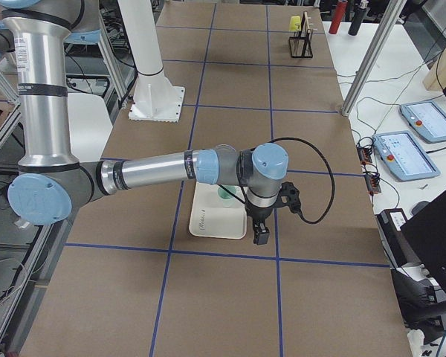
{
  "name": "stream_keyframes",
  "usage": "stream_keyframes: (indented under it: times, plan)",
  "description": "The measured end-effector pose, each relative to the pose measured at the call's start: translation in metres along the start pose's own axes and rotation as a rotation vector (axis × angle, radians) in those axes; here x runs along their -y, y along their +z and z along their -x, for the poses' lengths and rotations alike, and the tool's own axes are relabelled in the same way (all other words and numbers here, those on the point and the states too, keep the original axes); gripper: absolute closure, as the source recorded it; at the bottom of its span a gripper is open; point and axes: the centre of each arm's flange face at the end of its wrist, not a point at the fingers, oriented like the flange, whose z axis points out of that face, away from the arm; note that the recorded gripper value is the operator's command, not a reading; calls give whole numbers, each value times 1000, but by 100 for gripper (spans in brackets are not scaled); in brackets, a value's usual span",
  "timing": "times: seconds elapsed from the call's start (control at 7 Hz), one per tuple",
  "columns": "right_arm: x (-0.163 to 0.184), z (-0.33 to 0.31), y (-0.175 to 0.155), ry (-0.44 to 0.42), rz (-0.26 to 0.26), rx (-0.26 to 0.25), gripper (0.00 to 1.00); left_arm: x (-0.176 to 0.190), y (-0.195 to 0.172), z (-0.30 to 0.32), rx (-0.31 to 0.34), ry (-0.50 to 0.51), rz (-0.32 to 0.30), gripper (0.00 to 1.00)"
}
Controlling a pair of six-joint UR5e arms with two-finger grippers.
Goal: Left arm grabs green cup and hands to right arm on tray
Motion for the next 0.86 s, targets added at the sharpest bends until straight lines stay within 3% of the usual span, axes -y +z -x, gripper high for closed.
stream_keyframes:
  times: [0.29, 0.86]
  plan:
    - [-17, -13, 18, 36, 31, 3, 1, -13, 12, 18, 26, -2, 0, 0]
    - [-41, -18, 41, 104, 55, 103, 1, -32, 16, 34, 46, -30, 13, 0]
